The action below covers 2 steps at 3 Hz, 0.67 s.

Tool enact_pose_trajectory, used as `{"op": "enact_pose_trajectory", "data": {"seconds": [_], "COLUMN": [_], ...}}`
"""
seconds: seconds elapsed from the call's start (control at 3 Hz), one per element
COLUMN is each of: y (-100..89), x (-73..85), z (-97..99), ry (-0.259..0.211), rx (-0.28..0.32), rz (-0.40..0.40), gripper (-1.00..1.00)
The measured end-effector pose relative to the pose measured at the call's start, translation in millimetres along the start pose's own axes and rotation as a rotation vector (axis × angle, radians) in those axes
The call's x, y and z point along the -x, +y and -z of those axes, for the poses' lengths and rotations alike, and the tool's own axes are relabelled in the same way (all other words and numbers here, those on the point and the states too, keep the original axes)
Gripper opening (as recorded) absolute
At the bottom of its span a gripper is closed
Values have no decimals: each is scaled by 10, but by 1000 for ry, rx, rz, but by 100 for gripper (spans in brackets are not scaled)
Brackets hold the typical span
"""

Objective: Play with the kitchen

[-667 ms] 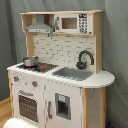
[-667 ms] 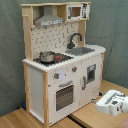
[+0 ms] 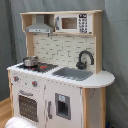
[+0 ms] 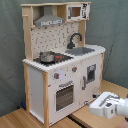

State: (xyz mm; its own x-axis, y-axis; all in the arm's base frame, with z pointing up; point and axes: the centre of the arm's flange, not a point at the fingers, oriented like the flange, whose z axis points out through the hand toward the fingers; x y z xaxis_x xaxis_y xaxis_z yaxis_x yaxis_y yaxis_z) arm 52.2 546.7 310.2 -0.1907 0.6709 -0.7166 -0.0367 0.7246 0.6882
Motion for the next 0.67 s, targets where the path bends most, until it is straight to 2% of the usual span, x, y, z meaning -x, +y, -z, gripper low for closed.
{"op": "enact_pose_trajectory", "data": {"seconds": [0.33, 0.67], "y": [157, 290], "x": [-102, -148], "z": [-179, -467], "ry": [-3, -19], "rx": [-5, -22], "rz": [-7, -16], "gripper": [100, 100]}}
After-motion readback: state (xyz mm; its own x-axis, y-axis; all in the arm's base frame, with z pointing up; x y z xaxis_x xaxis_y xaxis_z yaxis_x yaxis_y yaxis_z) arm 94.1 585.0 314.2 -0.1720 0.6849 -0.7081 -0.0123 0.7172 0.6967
